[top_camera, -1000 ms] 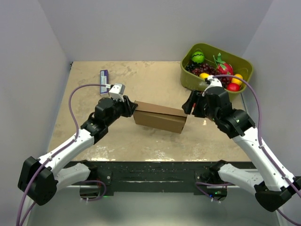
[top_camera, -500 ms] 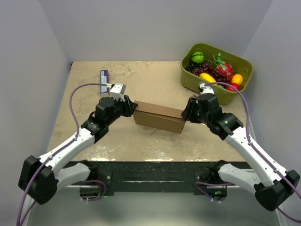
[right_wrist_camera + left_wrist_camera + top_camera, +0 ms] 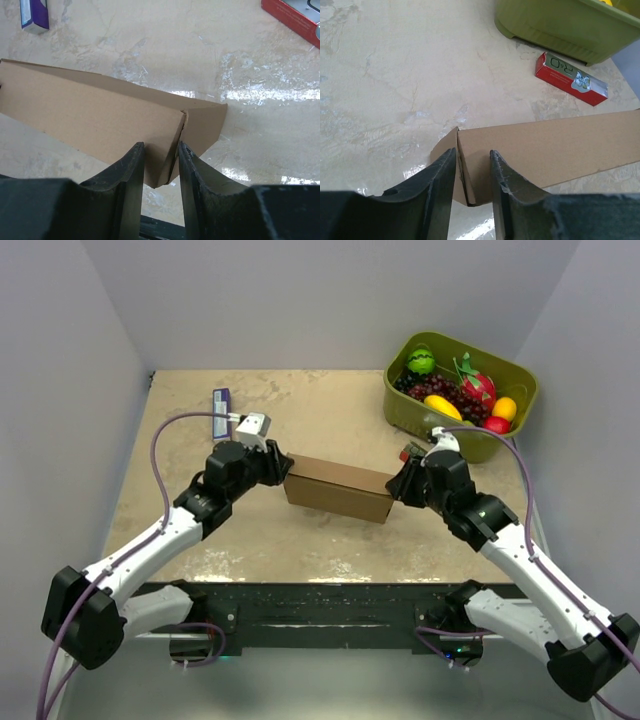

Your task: Fold the paper box

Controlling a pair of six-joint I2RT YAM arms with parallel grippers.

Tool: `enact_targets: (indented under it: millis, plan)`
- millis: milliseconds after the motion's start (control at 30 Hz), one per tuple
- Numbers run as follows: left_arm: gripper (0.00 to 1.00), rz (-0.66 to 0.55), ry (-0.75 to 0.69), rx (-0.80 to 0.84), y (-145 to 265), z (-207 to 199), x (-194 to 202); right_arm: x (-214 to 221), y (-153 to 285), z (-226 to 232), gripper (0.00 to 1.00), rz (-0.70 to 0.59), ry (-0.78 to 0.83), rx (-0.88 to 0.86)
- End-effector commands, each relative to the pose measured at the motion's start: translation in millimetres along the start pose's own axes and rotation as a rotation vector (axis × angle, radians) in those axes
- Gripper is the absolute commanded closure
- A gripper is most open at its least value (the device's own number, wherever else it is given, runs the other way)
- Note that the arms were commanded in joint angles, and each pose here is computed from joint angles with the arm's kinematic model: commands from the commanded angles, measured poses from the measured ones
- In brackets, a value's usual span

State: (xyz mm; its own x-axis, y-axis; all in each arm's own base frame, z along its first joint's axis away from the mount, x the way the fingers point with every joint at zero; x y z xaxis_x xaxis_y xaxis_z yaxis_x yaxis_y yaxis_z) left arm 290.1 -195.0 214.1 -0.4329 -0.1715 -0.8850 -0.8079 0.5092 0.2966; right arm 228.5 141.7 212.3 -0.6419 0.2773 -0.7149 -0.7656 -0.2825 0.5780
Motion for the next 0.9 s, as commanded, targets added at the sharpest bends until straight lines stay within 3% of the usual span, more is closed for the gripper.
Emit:
enact_targets:
  millis: [0,200,300,733,867]
  plan:
    - [0.57,0.041,-0.045,-0.035,-1,5,-5,54,-1,-46,0.77,0.211,0.063,0.184]
    - [0.39,-0.022,-0.025,0.014,9,-3,-40,56,-5,-44,0.88,0.223,0.062,0.176]
    - [0.38,-0.012,0.011,0.025,18,1,-34,55,-5,-43,0.89,0.217,0.062,0.17]
    - [0.43,0.044,0.115,0.102,23,9,15,54,-6,-41,0.92,0.22,0.076,0.161]
    - [0.55,0.091,0.129,0.067,22,19,37,54,-6,-41,0.93,0.223,0.075,0.16]
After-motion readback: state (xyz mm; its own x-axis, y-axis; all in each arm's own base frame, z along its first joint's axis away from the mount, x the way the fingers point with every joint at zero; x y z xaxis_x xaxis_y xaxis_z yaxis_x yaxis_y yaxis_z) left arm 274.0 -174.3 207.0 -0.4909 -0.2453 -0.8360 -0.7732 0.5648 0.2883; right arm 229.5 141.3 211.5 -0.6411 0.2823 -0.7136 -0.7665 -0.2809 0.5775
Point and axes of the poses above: each gripper's point midway between its finger pads, its own y axis back along the fingers, its own z axis along the line the jaws close on, x = y × z, the point moved 3 cm from there along y, back along the fingers, and after that the axes turned 2 degrees about y, right-handed, at the moved point
